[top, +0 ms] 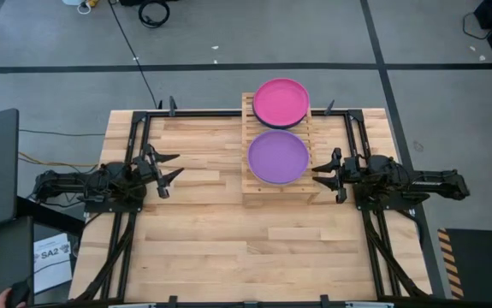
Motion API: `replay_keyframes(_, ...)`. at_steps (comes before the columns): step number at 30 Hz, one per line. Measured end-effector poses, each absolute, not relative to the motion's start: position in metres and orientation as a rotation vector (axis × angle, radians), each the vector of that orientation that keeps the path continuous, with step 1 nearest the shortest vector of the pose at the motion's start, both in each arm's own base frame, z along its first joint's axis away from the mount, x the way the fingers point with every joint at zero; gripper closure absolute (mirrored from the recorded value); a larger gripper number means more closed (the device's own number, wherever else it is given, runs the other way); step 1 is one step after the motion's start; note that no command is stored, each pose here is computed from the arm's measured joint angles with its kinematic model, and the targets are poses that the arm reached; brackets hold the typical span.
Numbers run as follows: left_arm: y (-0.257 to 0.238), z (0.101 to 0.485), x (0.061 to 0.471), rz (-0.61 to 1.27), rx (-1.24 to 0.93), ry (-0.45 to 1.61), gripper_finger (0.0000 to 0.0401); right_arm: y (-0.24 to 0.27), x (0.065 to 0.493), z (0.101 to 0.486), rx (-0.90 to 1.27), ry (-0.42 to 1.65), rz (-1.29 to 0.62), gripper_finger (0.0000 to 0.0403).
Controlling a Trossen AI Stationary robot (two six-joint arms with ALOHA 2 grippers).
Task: Place and stack plates onto a shelf
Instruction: Return to Home Position
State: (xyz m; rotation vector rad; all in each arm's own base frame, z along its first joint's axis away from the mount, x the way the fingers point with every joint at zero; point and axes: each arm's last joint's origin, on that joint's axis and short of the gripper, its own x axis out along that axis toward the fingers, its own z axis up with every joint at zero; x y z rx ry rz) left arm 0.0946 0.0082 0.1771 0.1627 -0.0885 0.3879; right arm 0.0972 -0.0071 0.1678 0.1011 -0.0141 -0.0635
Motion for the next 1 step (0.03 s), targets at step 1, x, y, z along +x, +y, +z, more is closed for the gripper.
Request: replay_keyframes(1,0.0082,0.1771,0.0946,0.388,0.163,-0.088,0.0173,-0.0071,0.0972,0.1678,0.101,-0.014,-0.063,0.0254)
